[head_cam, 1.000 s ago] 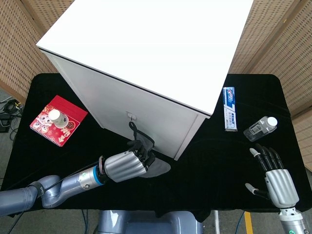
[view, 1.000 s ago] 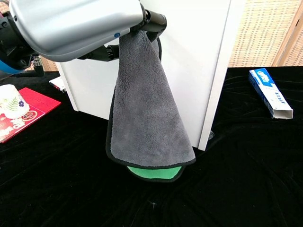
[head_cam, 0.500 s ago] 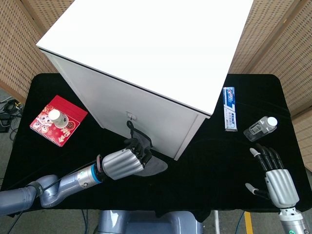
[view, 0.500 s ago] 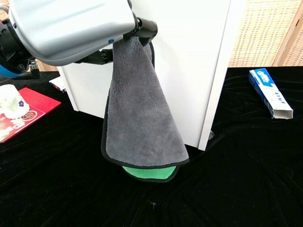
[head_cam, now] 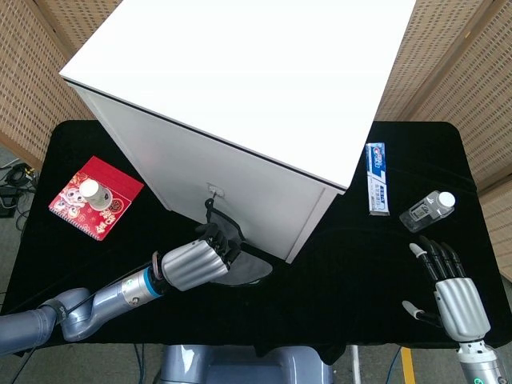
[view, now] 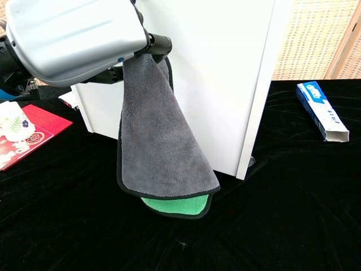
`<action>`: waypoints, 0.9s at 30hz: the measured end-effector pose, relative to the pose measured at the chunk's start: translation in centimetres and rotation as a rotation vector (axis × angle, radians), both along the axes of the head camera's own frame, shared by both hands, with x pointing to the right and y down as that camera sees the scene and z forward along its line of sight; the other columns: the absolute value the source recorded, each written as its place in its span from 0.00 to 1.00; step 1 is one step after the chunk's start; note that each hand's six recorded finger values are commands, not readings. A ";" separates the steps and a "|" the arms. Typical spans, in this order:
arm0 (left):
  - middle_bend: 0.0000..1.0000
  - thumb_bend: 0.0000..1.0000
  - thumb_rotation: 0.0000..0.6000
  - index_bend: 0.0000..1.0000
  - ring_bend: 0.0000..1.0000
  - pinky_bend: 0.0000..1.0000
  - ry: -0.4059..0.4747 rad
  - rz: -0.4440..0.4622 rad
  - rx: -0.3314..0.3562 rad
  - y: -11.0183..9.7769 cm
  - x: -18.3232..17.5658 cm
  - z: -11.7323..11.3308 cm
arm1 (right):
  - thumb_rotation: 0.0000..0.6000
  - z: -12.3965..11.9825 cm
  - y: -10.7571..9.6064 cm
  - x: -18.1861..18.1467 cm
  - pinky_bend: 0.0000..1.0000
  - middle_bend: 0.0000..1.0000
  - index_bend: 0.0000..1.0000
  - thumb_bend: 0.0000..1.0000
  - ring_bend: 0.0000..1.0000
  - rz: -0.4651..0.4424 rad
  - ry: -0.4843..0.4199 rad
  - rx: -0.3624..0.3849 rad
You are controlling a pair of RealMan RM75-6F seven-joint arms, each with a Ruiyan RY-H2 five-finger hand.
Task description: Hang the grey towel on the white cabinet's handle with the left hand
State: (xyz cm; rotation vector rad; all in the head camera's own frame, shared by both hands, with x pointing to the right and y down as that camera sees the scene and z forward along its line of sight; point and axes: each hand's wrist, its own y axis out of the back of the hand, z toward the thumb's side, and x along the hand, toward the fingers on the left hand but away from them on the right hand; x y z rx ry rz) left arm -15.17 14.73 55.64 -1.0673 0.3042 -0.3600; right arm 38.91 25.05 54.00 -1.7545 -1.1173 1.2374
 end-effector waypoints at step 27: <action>0.00 0.02 1.00 0.06 0.00 0.00 0.082 -0.197 -0.044 3.4 -8.1 -2.8 | 1.00 0.1 0.1 -0.1 0.00 0.00 0.07 0.12 0.00 -0.006 0.013 0.002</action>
